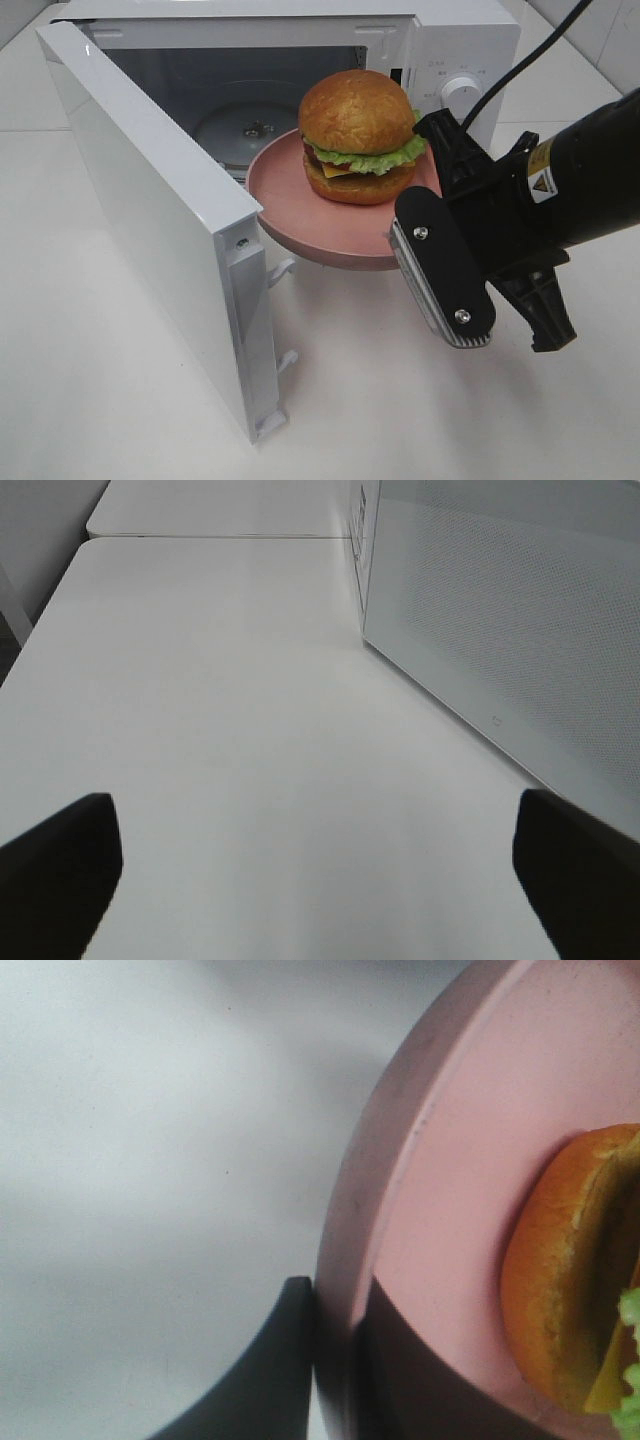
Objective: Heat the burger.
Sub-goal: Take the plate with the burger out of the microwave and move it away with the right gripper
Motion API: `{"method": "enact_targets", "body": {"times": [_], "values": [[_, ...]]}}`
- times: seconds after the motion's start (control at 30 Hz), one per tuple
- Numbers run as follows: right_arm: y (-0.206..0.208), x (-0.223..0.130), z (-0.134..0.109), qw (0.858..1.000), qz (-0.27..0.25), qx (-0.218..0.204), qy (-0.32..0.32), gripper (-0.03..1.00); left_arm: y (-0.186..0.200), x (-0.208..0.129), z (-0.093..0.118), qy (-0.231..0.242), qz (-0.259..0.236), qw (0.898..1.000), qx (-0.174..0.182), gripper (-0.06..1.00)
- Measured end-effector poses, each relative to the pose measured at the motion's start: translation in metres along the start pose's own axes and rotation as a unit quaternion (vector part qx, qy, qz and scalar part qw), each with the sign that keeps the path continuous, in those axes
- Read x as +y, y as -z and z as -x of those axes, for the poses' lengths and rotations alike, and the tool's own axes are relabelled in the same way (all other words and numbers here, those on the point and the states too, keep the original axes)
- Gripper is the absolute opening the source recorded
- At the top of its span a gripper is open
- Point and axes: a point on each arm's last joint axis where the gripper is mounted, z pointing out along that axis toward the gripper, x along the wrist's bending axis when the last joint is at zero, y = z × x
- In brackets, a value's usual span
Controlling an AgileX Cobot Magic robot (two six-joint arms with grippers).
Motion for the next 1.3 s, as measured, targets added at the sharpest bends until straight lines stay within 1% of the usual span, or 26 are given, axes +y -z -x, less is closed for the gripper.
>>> {"method": "enact_targets", "body": {"times": [0.37, 0.43, 0.73, 0.8, 0.93, 1.1, 1.17, 1.3], "values": [[0.021, -0.005, -0.012, 1.000, -0.013, 0.009, -0.006, 0.07, 0.000, 0.000, 0.000, 0.000, 0.000, 1.000, 0.000, 0.99], [0.031, -0.007, -0.020, 1.000, -0.018, 0.012, -0.007, 0.07, 0.000, 0.000, 0.000, 0.000, 0.000, 1.000, 0.000, 0.99], [0.047, -0.010, -0.034, 0.999, -0.023, 0.012, -0.022, 0.07, 0.000, 0.000, 0.000, 0.000, 0.000, 1.000, 0.000, 0.99], [0.057, -0.012, -0.044, 0.999, -0.027, 0.012, -0.024, 0.07, 0.000, 0.000, 0.000, 0.000, 0.000, 1.000, 0.000, 0.99], [0.064, -0.014, -0.051, 0.999, -0.031, 0.017, -0.027, 0.07, 0.000, 0.000, 0.000, 0.000, 0.000, 1.000, 0.000, 0.99], [0.077, -0.017, -0.057, 0.998, -0.038, 0.013, -0.054, 0.07, 0.000, 0.000, 0.000, 0.000, 0.000, 1.000, 0.000, 0.99], [0.084, -0.018, -0.058, 0.997, -0.045, 0.002, -0.069, 0.07, 0.000, 0.000, 0.000, 0.000, 0.000, 1.000, 0.000, 0.99], [0.091, -0.021, -0.061, 0.995, -0.051, -0.003, -0.082, 0.07, 0.000, 0.000, 0.000, 0.000, 0.000, 1.000, 0.000, 0.99]]}}
